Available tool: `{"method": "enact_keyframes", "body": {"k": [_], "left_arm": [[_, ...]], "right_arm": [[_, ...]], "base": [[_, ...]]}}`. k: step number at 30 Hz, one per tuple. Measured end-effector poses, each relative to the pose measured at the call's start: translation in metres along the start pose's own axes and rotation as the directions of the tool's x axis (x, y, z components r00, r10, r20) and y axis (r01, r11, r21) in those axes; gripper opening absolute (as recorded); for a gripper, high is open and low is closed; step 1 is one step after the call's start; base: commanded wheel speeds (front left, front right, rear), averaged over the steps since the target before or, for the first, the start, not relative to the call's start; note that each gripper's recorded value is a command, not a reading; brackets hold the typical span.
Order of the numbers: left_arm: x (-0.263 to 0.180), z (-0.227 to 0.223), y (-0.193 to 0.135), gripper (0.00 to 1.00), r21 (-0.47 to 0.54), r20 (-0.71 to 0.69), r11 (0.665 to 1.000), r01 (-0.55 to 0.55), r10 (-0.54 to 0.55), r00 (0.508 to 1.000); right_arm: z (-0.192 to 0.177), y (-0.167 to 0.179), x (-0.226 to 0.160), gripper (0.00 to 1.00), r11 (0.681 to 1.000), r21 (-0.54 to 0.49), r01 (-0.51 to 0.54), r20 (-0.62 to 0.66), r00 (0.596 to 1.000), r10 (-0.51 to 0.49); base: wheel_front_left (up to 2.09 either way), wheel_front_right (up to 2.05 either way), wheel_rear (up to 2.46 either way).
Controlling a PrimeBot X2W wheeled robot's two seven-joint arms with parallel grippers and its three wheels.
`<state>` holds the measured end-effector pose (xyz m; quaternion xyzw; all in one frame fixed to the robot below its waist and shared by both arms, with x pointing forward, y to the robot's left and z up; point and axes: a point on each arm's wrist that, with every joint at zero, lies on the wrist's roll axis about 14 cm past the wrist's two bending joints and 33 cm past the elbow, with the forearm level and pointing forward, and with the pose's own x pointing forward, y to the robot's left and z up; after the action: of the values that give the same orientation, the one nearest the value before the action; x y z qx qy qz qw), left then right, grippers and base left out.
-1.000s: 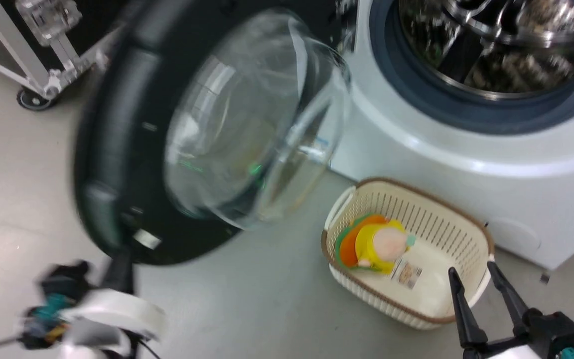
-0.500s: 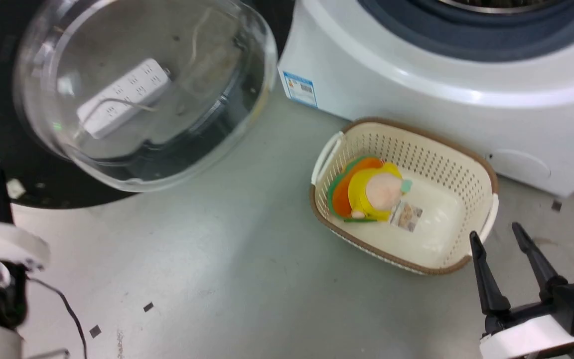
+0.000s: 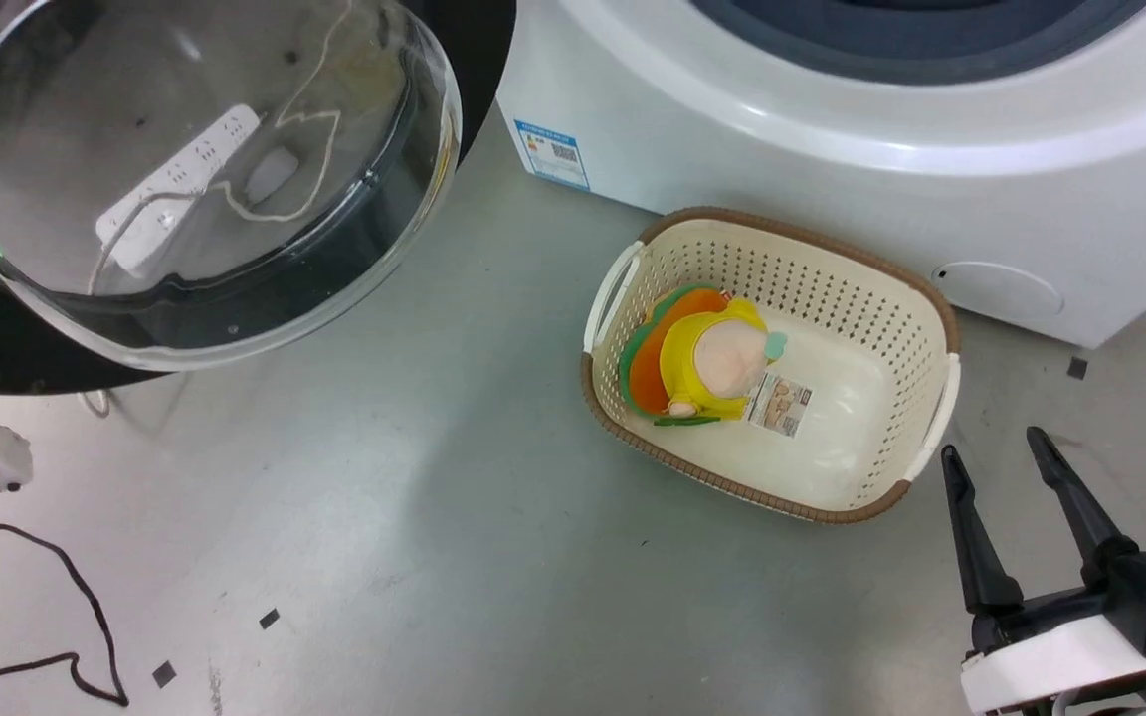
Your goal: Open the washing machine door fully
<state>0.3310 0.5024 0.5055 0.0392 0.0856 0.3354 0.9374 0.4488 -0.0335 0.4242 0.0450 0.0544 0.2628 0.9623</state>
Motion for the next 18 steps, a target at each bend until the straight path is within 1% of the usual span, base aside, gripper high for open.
{"method": "enact_keyframes", "body": {"k": [5, 11, 15, 17, 18], "left_arm": [[-0.004, 0.011, -0.018, 0.0, 0.018, 0.055, 0.997, 0.07, -0.071, 0.996], [-0.03, 0.026, -0.064, 0.0, -0.007, 0.155, 0.978, 0.21, -0.206, 0.966], [-0.06, 0.039, -0.107, 0.0, -0.047, 0.241, 0.944, 0.327, -0.308, 0.921], [-0.078, 0.044, -0.128, 0.0, -0.078, 0.28, 0.921, 0.382, -0.348, 0.895], [-0.093, 0.043, -0.145, 0.0, -0.095, 0.299, 0.9, 0.425, -0.381, 0.875]], "right_arm": [[0.016, 0.0, -0.006, 1.0, 1.0, -0.002, 0.025, 0.045, 0.999, -0.025], [0.051, -0.01, -0.021, 1.0, 0.996, -0.014, 0.091, 0.139, 0.986, -0.088], [0.08, -0.018, -0.036, 1.0, 0.989, -0.034, 0.142, 0.211, 0.969, -0.132], [0.092, -0.021, -0.046, 1.0, 0.985, -0.041, 0.166, 0.242, 0.958, -0.151], [0.102, -0.025, -0.058, 1.0, 0.98, -0.044, 0.194, 0.268, 0.947, -0.175]], "base": [[0.0, 0.0, 0.0], [0.0, 0.0, 0.0], [0.0, 0.0, 0.0], [0.0, 0.0, 0.0], [0.0, 0.0, 0.0]]}}
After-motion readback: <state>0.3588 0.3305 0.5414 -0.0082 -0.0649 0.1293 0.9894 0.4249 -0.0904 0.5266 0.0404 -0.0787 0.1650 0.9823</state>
